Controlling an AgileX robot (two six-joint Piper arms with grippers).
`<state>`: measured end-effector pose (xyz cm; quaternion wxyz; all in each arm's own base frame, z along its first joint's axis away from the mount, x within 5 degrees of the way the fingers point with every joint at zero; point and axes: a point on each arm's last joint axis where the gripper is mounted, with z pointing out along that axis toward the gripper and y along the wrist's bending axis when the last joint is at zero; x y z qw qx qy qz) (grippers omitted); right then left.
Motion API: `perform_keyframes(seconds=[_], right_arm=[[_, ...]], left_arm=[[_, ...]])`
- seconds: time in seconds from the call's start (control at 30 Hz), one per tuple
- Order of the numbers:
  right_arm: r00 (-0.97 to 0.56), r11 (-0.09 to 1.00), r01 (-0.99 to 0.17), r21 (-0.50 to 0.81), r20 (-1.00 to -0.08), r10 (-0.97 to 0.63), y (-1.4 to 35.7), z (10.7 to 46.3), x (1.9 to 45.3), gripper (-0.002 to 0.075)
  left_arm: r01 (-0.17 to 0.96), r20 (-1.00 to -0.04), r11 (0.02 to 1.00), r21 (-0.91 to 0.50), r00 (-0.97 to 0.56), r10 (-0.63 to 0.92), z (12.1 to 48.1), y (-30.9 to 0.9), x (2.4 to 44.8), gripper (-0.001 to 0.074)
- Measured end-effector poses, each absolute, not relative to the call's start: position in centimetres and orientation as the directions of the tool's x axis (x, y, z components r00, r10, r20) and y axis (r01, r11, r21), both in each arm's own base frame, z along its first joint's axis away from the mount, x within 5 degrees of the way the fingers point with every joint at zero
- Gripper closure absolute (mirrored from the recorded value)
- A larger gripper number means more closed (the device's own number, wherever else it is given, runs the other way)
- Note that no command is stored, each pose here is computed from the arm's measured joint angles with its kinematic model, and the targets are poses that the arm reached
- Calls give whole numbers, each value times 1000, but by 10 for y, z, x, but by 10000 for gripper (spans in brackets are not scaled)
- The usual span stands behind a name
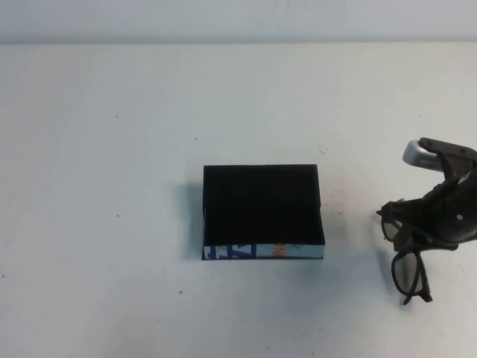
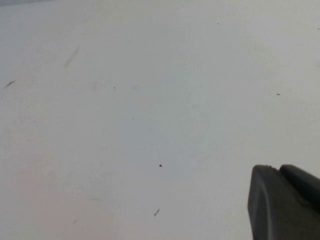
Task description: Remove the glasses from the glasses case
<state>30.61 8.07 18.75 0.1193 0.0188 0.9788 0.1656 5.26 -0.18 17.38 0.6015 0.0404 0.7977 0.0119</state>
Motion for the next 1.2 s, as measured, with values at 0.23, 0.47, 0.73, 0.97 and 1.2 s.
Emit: perform_keyframes(seconds=[0.23, 0.47, 0.73, 0.97, 1.2], right_arm=[[-977, 951, 3, 309, -203, 69, 80, 173, 310, 503], [-968, 960, -89, 265, -252, -20, 77, 209, 304, 412], [-801, 965, -213, 153, -592, -83, 54, 309, 226, 430], [-604, 960, -240, 144, -797, -31, 40, 338, 149, 563], [-300, 974, -223, 42, -954, -28, 25, 338, 108, 714]], left_arm=[[50, -959, 996, 68, -273, 79, 174, -2, 53, 740], [50, -959, 996, 68, -273, 79, 174, -2, 53, 740], [50, -959, 996, 68, -273, 79, 174, -2, 53, 740], [50, -959, 996, 68, -273, 79, 174, -2, 53, 740], [50, -959, 996, 68, -273, 79, 174, -2, 53, 740]])
